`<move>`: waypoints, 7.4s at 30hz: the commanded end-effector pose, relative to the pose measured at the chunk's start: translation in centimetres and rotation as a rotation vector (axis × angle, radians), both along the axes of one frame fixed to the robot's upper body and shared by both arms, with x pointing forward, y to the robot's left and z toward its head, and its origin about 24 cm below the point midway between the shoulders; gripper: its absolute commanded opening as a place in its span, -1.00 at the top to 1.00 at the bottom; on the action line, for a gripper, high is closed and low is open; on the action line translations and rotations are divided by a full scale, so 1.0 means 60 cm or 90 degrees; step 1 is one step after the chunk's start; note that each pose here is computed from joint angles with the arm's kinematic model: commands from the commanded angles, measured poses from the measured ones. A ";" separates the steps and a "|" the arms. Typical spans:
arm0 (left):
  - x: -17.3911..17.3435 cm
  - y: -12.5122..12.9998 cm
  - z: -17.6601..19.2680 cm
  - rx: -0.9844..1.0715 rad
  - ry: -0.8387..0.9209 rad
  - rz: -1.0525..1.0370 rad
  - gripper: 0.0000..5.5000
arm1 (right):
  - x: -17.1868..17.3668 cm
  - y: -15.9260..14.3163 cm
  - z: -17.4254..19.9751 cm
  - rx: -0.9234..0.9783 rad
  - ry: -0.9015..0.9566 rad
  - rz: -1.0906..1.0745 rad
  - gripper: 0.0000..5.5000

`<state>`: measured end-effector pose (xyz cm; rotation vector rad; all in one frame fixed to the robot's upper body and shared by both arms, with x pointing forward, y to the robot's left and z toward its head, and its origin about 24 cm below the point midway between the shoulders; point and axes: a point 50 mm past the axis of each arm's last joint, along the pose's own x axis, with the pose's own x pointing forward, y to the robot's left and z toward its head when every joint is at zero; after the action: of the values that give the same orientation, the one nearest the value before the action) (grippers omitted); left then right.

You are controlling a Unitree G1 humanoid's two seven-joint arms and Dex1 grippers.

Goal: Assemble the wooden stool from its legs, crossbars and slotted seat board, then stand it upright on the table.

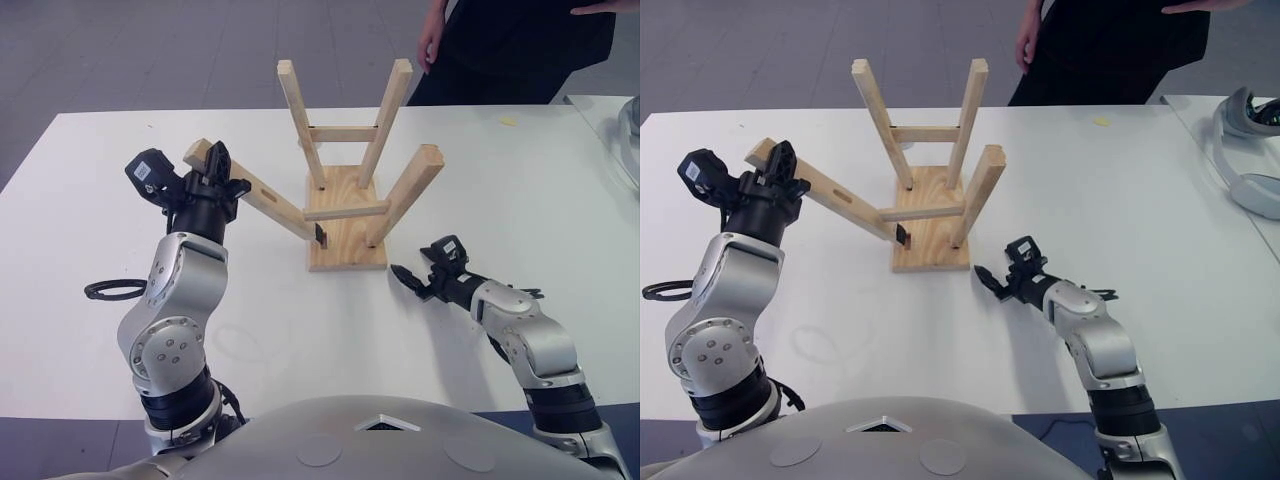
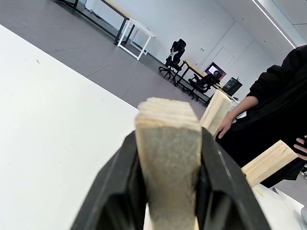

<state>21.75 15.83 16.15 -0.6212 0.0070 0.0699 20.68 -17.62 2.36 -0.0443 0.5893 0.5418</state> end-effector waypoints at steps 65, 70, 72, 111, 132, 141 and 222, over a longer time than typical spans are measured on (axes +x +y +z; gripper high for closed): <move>0.015 -0.107 -0.050 0.266 0.011 -0.256 0.63 | 0.011 0.006 -0.003 -0.023 -0.024 0.004 -0.54; 0.013 -0.110 -0.057 0.332 0.017 -0.295 0.63 | 0.014 0.009 -0.005 -0.022 -0.028 -0.001 -0.54; 0.010 -0.115 -0.066 0.359 0.033 -0.329 0.63 | 0.017 0.010 -0.006 -0.023 -0.030 -0.001 -0.54; 0.097 0.142 0.213 0.059 -0.390 -0.102 -0.54 | 0.099 -0.080 0.069 -0.049 -0.196 -0.213 -0.54; 0.052 -0.035 -0.033 0.300 -0.115 -0.281 -0.54 | -0.015 -0.077 0.127 -0.106 -0.233 -0.415 -0.54; 0.057 -0.083 -0.036 0.289 -0.115 -0.359 -0.54 | 0.011 -0.089 0.147 -0.104 -0.283 -0.406 -0.54; 0.110 -0.076 0.039 0.257 -0.223 -0.144 -0.54 | 0.219 -0.228 0.498 -0.269 -0.481 0.049 -0.54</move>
<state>28.50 11.70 17.73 -0.2122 -0.2369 -0.1288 34.57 -31.97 32.60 -0.7891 -0.0487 0.2579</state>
